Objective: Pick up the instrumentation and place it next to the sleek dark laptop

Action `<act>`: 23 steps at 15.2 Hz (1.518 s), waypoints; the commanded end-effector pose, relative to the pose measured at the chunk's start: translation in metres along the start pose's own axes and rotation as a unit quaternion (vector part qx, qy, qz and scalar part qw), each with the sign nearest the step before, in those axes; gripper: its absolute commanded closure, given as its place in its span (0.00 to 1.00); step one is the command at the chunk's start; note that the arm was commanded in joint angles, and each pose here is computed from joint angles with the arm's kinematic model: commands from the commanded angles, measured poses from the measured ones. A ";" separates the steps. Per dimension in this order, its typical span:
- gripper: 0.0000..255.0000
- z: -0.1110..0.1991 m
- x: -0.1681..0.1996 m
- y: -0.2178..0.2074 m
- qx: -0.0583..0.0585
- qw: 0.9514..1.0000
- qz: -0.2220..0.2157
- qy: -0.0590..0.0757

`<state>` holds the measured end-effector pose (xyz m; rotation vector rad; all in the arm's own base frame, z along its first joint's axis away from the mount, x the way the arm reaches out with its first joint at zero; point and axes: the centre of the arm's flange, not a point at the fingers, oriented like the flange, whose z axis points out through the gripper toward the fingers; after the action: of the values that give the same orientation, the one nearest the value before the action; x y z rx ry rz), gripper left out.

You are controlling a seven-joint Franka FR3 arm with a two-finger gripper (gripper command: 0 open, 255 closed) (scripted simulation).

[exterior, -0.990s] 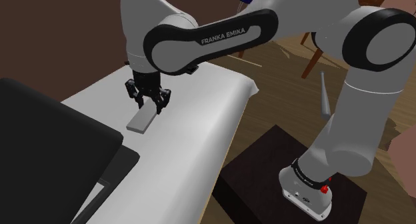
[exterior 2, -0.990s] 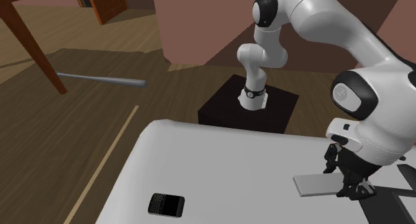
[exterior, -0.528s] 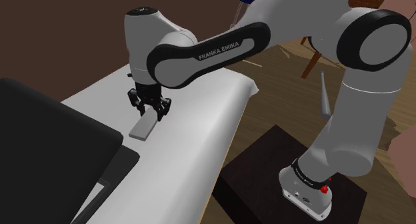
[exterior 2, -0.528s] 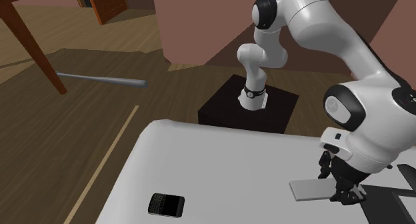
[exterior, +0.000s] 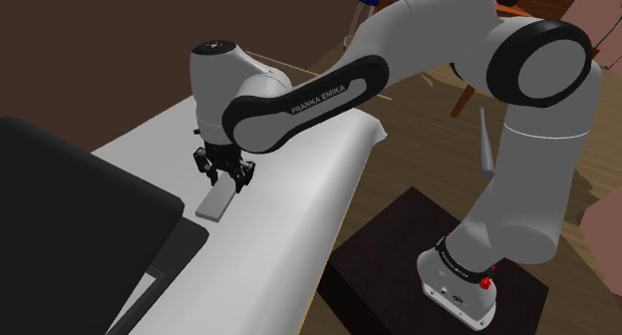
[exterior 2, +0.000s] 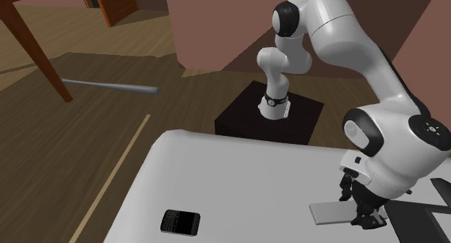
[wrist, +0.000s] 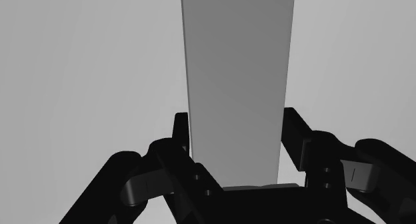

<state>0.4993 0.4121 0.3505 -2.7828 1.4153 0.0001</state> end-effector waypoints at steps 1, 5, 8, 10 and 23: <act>1.00 0.007 0.001 0.002 0.000 1.000 0.000 0.000; 1.00 0.007 0.001 0.002 0.000 1.000 0.000 0.000; 1.00 0.007 0.001 0.002 0.000 1.000 0.000 0.000; 0.00 0.007 0.001 0.002 0.000 1.000 0.000 0.000; 0.00 -0.043 0.001 0.002 0.000 1.000 0.000 0.000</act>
<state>0.4975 0.4095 0.3934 -2.7822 1.4146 -0.0006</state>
